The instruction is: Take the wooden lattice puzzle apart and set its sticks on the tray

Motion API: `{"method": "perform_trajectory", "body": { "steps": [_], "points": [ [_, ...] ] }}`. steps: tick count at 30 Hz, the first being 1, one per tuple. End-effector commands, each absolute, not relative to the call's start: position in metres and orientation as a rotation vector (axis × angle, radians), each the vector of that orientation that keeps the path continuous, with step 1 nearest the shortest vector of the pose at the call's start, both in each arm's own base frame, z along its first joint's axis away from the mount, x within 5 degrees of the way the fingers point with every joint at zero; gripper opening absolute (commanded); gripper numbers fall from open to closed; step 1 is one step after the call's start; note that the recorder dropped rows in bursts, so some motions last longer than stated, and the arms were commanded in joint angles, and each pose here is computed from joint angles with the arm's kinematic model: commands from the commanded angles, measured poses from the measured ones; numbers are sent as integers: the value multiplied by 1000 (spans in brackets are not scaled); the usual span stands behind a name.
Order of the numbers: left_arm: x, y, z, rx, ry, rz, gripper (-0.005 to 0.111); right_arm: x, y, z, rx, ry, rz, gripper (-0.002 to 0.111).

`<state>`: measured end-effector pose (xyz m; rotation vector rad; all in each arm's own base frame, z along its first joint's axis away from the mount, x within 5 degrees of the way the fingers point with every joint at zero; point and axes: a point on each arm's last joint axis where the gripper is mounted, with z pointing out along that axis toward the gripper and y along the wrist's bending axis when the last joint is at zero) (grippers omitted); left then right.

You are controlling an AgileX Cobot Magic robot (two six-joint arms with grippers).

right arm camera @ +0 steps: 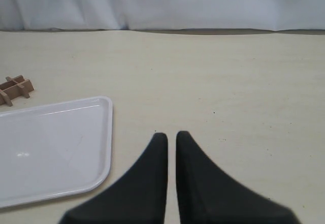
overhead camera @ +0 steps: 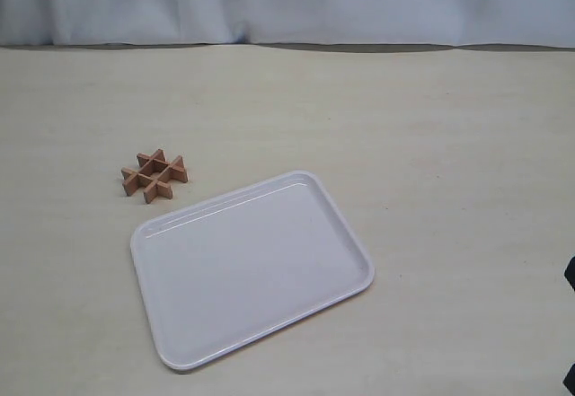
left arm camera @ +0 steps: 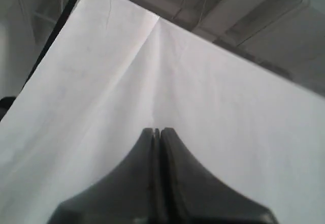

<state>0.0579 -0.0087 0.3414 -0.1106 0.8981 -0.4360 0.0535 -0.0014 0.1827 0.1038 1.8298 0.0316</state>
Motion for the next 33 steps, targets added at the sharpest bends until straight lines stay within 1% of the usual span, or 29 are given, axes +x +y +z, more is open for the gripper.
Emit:
{"method": "perform_trajectory", "body": {
  "steps": [1,4,8,12,15,18,20,23,25,27,29,30,33],
  "points": [
    [125,-9,339,-53,1231,-304,0,53,-1,182,98,1826,32,6],
    [175,-4,311,-98,1537,-263,0,53,-1,182,98,1826,32,6],
    [228,-5,255,-107,1925,-209,0,53,-1,182,98,1826,32,6],
    [264,-34,209,58,2229,-139,0,53,-1,182,98,1826,32,6],
    [282,-63,184,224,2448,30,0,53,-1,182,98,1826,32,6],
    [293,-95,174,438,2588,191,0,53,-1,182,98,1826,32,6],
    [300,-112,174,575,2670,215,0,53,-1,182,98,1826,32,6],
    [301,-131,179,802,2851,75,0,53,-1,182,98,1826,32,6],
    [302,-137,184,907,2916,-30,0,53,-1,182,98,1826,32,6],
    [308,-138,189,895,2924,-64,0,53,-1,182,98,1826,32,6],
    [316,-135,189,767,2886,-82,0,53,-1,182,98,1826,32,6],
    [315,-136,184,741,2868,-113,0,53,-1,182,98,1826,32,6],
    [312,-135,172,724,2827,-115,0,53,-1,182,98,1826,32,6]
  ]
}}
